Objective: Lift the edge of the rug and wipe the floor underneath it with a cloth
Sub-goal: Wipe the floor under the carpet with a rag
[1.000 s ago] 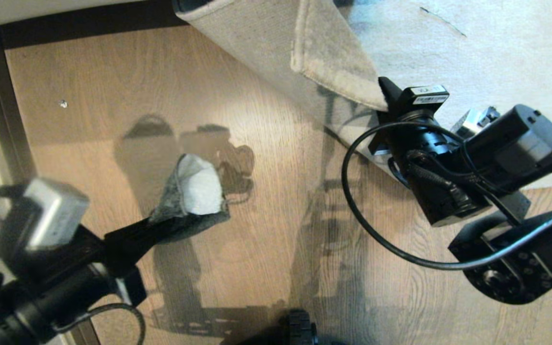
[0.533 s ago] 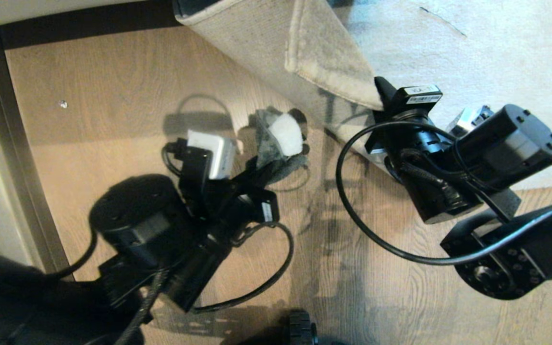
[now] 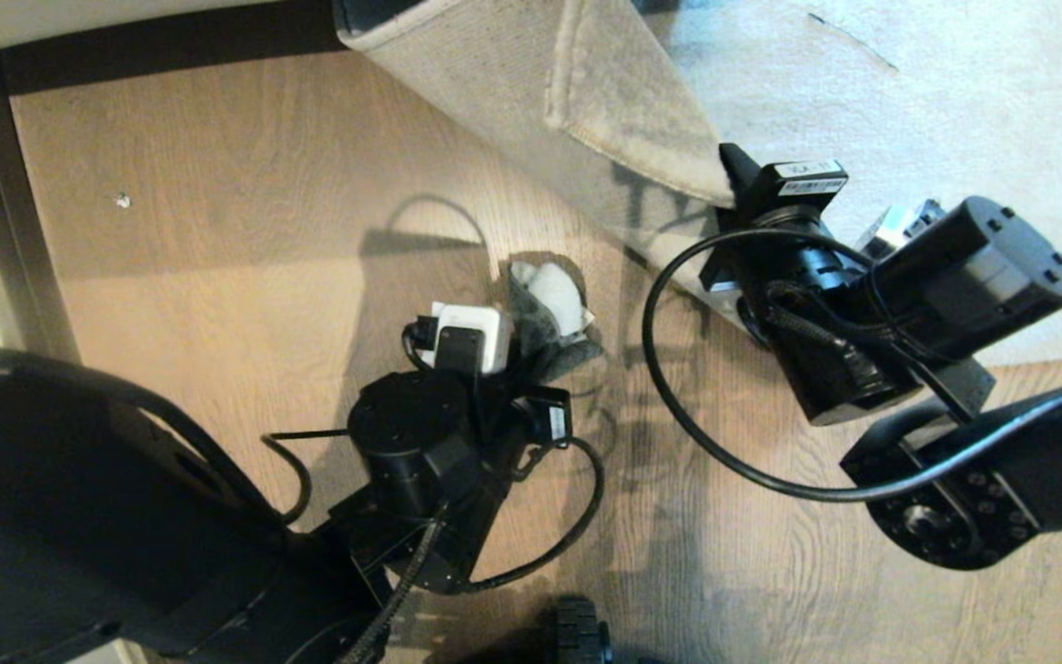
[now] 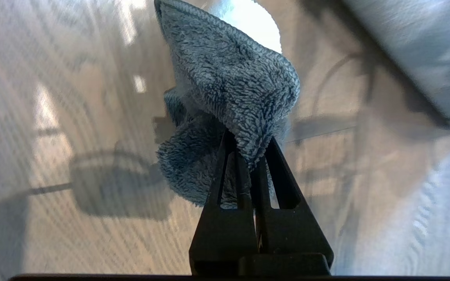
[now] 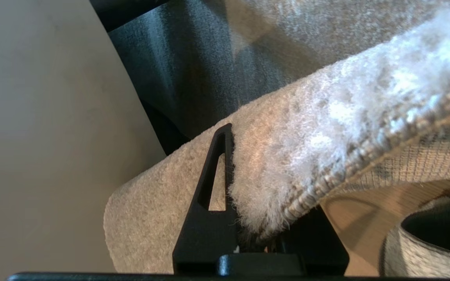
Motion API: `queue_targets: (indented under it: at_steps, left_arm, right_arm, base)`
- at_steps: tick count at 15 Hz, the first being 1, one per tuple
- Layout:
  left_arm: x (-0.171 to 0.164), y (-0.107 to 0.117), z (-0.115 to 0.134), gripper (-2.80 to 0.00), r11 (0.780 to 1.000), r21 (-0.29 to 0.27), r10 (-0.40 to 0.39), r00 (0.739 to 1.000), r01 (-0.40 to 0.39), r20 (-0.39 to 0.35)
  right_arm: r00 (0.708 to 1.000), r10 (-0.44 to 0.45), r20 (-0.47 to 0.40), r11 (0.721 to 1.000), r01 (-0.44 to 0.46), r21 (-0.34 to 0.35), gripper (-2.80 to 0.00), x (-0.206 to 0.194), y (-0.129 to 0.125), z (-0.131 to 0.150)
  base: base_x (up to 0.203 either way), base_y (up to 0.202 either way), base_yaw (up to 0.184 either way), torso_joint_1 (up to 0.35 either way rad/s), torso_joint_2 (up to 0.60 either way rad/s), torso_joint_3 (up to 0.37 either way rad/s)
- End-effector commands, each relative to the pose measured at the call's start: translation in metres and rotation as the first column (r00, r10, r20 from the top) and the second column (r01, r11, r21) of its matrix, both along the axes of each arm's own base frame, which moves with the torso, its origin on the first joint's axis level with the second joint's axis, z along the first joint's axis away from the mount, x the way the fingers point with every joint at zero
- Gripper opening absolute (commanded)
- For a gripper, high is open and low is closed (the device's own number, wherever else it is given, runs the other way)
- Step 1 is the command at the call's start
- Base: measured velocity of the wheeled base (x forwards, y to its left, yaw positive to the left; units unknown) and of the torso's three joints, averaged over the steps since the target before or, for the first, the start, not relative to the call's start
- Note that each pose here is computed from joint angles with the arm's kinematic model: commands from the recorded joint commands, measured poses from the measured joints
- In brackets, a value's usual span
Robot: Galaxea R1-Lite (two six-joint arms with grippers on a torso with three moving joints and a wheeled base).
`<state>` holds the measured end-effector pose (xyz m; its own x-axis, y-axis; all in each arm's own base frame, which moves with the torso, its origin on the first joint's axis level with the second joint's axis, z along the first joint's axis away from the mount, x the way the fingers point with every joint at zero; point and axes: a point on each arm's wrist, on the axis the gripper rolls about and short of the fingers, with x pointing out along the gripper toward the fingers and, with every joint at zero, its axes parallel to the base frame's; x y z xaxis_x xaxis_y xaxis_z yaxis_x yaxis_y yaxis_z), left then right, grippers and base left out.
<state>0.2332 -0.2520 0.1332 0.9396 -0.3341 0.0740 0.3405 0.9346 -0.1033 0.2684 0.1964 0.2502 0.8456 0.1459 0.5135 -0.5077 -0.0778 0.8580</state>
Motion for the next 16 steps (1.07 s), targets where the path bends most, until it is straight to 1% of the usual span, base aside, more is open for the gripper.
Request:
queue_targets:
  at_steps: [1,3,5,7,11,12,14,16]
  left_arm:
    - [0.009,0.002,-0.009,-2.8,0.998,0.005,0.055,0.998,-0.055,-0.015]
    - [0.019,0.012,-0.008,-2.8,0.995,-0.002,0.103,0.995,-0.103,-0.012]
    - [0.032,0.027,-0.004,-2.8,0.988,-0.01,0.156,0.988,-0.156,-0.006]
    - [0.046,0.048,0.002,-2.8,0.975,-0.023,0.221,0.975,-0.221,0.007]
    - [0.066,0.101,0.024,-2.8,0.941,-0.052,0.338,0.94,-0.335,0.051]
    - [0.067,0.114,0.031,-2.8,0.931,-0.061,0.363,0.929,-0.36,0.065]
    - [0.059,0.131,0.045,-2.8,0.919,-0.073,0.392,0.916,-0.387,0.083]
    - [0.036,0.143,0.052,-2.8,0.918,-0.06,0.396,0.915,-0.392,0.074]
  right_arm:
    - [0.999,-0.004,0.044,1.0,0.002,0.031,-2.8,-0.001,-0.001,0.006]
    - [0.999,-0.004,0.045,1.0,0.003,0.031,-2.8,-0.002,-0.001,0.007]
    - [0.999,-0.004,0.042,1.0,0.003,0.03,-2.8,-0.002,-0.001,0.006]
    - [0.999,-0.001,0.041,1.0,0.0,0.03,-2.8,-0.001,0.0,0.005]
    - [0.999,0.005,0.039,1.0,-0.006,0.029,-2.8,0.0,0.001,0.003]
    - [0.999,0.006,0.038,1.0,-0.007,0.03,-2.8,0.0,0.001,0.003]
    - [0.999,0.006,0.035,1.0,-0.007,0.029,-2.8,0.0,0.001,0.002]
    - [0.999,0.011,0.034,0.999,-0.012,0.03,-2.8,0.001,0.002,0.002]
  base:
    - [0.0,0.0,0.0,0.0,0.0,0.0]
    - [0.0,0.0,0.0,0.0,0.0,0.0]
    - [0.0,0.0,0.0,0.0,0.0,0.0]
    - [0.0,0.0,0.0,0.0,0.0,0.0]
    - [0.0,0.0,0.0,0.0,0.0,0.0]
    - [0.0,0.0,0.0,0.0,0.0,0.0]
    - [0.0,0.0,0.0,0.0,0.0,0.0]
    - [0.0,0.0,0.0,0.0,0.0,0.0]
